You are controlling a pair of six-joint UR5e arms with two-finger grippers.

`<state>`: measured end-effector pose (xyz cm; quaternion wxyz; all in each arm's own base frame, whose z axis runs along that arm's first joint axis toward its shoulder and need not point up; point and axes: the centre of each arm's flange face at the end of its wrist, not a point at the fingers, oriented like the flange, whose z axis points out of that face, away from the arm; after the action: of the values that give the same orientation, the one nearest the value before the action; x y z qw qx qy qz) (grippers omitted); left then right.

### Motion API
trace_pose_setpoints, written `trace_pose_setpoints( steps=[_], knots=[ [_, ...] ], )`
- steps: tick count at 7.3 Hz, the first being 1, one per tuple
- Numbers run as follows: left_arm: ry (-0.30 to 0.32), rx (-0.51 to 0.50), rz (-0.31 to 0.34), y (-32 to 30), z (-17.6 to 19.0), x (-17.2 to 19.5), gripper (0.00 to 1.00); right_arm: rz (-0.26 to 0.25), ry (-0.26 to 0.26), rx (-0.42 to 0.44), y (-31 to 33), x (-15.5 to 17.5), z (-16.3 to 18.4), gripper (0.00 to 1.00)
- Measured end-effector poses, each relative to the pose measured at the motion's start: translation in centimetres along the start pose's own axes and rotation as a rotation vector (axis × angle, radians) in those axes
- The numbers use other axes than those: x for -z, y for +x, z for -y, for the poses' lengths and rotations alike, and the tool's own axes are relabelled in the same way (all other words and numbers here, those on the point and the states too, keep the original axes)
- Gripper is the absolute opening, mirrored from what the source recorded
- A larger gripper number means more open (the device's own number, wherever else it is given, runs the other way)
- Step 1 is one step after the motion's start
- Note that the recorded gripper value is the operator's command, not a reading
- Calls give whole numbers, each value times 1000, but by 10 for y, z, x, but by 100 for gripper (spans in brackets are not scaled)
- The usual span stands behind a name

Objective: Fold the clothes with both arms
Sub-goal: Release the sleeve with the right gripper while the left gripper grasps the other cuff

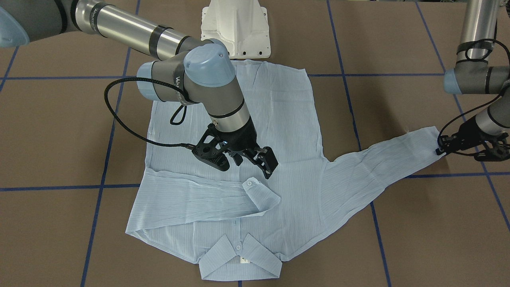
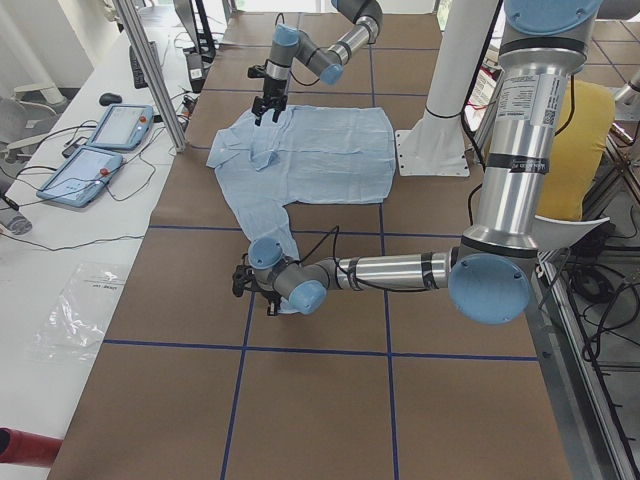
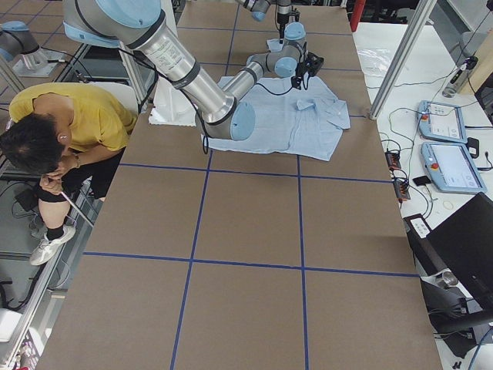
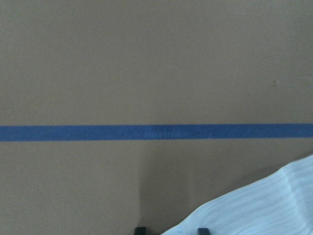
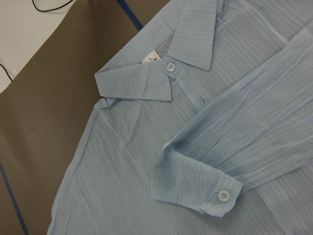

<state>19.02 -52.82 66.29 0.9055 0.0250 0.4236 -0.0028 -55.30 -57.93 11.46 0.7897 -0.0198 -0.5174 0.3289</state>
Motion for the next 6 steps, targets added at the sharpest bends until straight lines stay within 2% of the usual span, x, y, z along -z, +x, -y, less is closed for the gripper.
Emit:
trace_pose_setpoints(
  steps=[3, 4, 6],
  knots=[
    [20, 42, -81, 54, 3, 39, 0, -5, -3, -5, 10, 1, 9, 100],
    [32, 80, -128, 88, 12, 56, 0, -9, -15, 2, 30, 9, 27, 100],
    [38, 148, -238, 197, 44, 81, 0, -31, -45, 68, 93, 36, 90, 100]
  ],
)
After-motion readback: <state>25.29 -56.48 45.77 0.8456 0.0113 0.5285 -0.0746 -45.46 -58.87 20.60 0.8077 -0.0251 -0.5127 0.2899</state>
